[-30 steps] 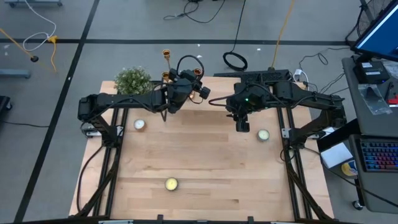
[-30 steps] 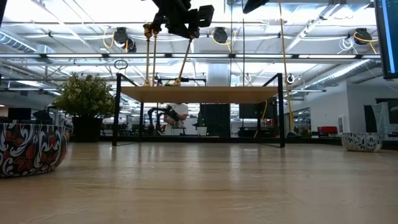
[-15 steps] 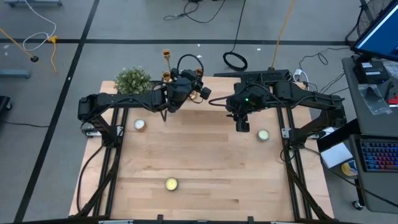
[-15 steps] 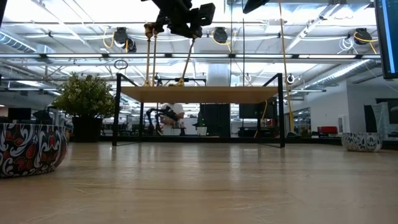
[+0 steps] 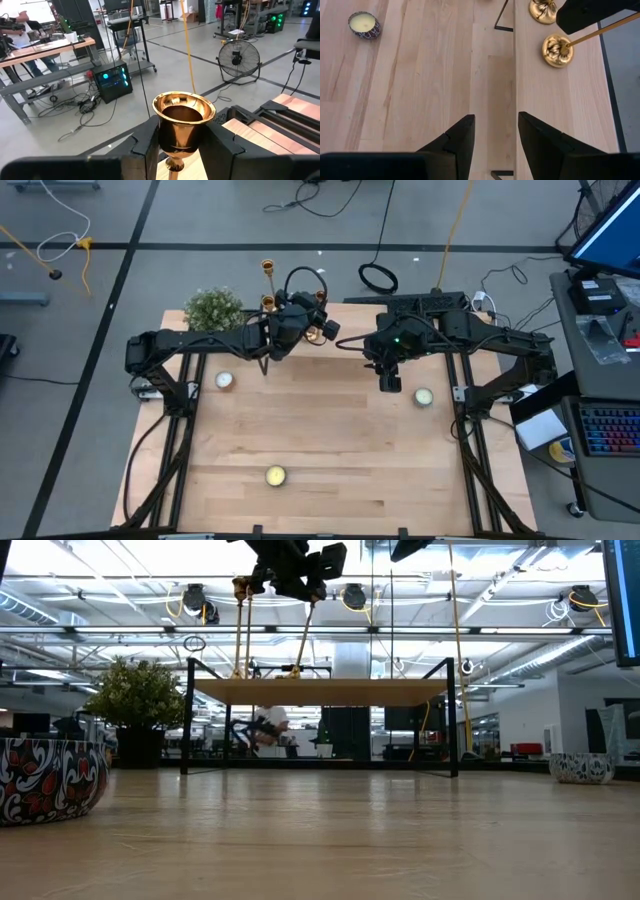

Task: Pick & Place candle stick holders
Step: Put the gold candle holder on the shelf

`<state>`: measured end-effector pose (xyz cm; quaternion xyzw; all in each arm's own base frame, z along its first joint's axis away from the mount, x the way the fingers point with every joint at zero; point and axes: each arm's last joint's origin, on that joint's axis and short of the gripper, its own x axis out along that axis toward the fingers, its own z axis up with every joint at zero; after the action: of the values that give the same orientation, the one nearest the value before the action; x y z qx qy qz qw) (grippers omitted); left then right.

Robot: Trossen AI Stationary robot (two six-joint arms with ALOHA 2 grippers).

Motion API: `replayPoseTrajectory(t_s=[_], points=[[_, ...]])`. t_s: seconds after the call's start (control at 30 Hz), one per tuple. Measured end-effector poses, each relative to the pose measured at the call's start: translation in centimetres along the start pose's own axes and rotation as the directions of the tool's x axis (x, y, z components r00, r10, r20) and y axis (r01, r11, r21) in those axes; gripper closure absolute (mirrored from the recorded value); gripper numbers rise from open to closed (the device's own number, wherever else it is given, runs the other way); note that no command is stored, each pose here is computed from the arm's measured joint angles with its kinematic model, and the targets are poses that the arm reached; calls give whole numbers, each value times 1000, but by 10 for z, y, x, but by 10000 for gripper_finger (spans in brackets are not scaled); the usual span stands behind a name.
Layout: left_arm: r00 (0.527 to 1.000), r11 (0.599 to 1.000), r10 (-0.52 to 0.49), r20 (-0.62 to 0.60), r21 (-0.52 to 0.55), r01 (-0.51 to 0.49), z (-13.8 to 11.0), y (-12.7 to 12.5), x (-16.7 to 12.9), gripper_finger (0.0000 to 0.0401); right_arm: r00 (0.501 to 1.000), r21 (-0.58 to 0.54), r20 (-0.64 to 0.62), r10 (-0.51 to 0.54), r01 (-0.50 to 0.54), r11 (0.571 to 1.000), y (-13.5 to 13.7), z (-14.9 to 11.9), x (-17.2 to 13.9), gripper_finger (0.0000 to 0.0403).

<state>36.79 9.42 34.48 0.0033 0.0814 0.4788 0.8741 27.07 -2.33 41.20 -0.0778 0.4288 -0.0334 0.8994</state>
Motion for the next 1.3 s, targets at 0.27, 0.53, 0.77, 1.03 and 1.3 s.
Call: replayPoseTrajectory(t_s=[0.27,0.53,0.77,1.03,1.3], points=[[1000,1000,28,1,3,-28,0,1,0,281,1000,0,0,0,0,1000,0,0,0,259],[999,999,45,2,7,-45,0,1,0,259,1000,0,8,-1,1,1000,0,1,0,259],[999,999,46,2,7,-46,0,1,0,201,1000,3,9,-2,2,1000,0,1,0,259],[997,997,70,16,30,-71,2,1,-1,177,1000,4,9,-2,2,1000,0,1,0,259],[986,984,142,92,98,-151,12,-5,-11,176,1000,4,9,-1,1,1000,0,1,0,259]])
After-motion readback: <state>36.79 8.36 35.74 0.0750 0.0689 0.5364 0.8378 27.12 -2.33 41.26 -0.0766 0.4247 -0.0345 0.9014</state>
